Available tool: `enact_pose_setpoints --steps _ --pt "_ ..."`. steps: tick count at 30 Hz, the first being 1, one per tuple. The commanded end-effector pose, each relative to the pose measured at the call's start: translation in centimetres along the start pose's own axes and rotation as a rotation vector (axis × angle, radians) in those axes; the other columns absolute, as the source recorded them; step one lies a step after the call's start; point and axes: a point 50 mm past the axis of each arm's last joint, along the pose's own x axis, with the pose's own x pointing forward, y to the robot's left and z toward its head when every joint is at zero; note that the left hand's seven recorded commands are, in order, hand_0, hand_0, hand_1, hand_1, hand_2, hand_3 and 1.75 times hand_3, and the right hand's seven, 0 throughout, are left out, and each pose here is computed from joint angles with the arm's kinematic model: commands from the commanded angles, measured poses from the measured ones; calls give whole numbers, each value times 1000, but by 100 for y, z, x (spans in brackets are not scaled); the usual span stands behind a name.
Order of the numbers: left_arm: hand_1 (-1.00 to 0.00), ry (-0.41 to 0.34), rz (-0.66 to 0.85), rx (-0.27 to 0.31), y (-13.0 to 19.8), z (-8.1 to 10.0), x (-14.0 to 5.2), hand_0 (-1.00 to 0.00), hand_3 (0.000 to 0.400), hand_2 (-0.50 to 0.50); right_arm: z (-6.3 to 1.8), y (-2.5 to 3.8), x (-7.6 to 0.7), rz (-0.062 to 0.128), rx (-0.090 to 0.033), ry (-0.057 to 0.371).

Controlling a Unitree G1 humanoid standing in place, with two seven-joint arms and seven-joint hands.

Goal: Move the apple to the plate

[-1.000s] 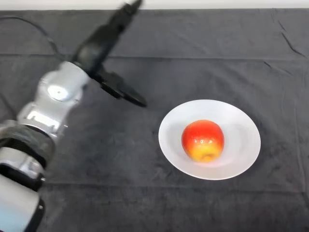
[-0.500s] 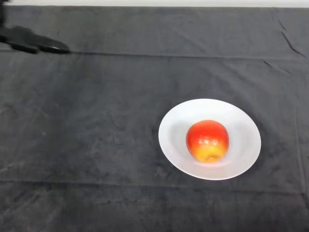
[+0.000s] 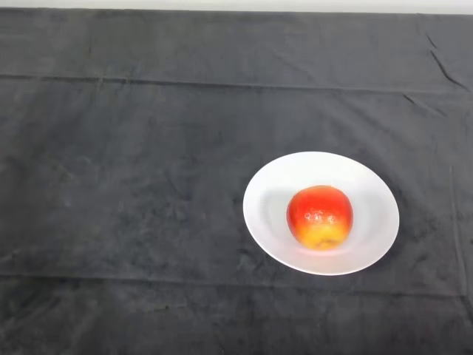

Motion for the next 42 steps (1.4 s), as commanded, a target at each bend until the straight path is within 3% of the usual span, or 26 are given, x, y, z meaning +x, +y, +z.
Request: enact_pose_setpoints --steps 1,10,18,42 --pt "0 -2 102 40 394 37 -97 0 0 0 131 39 18 17 -6 -31" --pt "0 -12 359 28 908 17 -363 0 0 0 131 39 19 17 -5 -31" --pt "0 4 493 28 1006 -80 -502 0 0 0 132 39 19 17 -4 -32" --pt "0 47 501 31 925 -141 -463 0 0 0 132 38 20 18 -3 -32"
